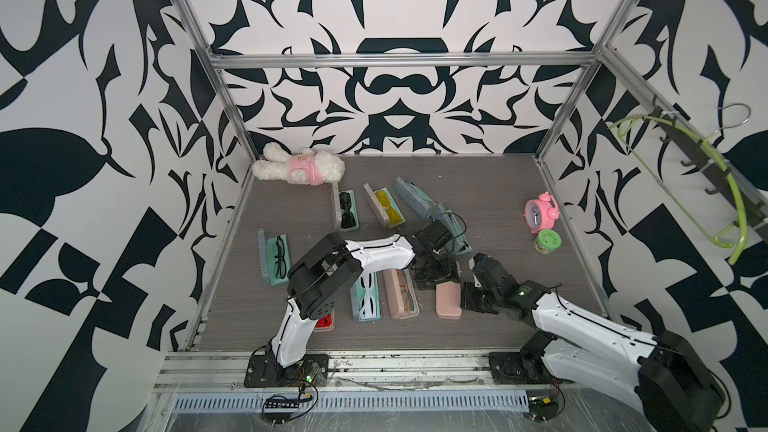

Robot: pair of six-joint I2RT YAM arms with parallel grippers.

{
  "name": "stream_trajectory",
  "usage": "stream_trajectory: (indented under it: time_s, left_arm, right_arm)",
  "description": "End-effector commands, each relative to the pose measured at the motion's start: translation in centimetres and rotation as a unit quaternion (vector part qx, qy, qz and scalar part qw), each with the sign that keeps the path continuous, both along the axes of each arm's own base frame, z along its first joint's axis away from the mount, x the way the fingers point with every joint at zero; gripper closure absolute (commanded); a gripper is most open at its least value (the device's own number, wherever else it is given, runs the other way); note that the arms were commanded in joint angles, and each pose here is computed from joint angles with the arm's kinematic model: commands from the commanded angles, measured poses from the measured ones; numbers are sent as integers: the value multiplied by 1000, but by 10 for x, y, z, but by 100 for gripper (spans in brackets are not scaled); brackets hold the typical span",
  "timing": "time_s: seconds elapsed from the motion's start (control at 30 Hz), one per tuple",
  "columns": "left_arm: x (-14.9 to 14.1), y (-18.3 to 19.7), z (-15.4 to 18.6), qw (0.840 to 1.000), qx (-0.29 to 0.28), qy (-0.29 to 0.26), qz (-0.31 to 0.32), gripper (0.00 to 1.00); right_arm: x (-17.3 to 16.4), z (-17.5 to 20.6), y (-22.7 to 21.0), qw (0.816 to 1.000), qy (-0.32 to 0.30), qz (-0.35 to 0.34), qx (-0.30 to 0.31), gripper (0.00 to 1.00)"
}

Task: Close the glasses case
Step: Close the glasses case at the center of the board.

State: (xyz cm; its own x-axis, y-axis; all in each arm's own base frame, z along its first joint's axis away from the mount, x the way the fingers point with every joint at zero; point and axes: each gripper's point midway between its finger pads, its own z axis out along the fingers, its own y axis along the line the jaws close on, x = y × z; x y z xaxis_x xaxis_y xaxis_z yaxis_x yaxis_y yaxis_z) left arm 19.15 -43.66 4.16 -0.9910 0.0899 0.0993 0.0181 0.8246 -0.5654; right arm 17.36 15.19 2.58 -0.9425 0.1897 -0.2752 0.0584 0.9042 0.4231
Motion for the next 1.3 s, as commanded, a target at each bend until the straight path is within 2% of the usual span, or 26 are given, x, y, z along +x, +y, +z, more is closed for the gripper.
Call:
stream_trajectory:
  time_s: [0.0, 0.3, 0.7, 0.8, 0.9, 1.1, 1.23, 1.27]
  left_arm:
    - [-14, 0, -18, 999, 18, 20, -24, 25]
    - [-10, 2, -24, 999, 30, 12, -23, 35]
    - [-5, 2, -26, 999, 31, 5, -11, 37]
    - [-2, -1, -15, 1000, 15, -5, -1, 33]
    - [4, -3, 11, 999, -8, -29, 11, 26]
    - [14, 7, 75, 995, -46, -82, 33, 19]
    - [21, 32, 111, 990, -63, -117, 56, 16]
    - [22, 40, 121, 988, -68, -127, 61, 0]
  right_arm:
    - [3, 8, 4, 1000, -10, 3, 14, 92]
    - [8, 24, -5, 999, -19, -11, 29, 83]
    - [14, 45, -30, 996, -26, -49, 76, 77]
    - [13, 45, -27, 995, -24, -42, 85, 76]
    - [13, 52, -20, 993, -33, -29, 107, 74]
    - [10, 69, -13, 989, -54, -11, 135, 53]
    - [12, 78, -9, 986, -65, -10, 154, 40]
    - [12, 82, -7, 985, -67, -8, 161, 39]
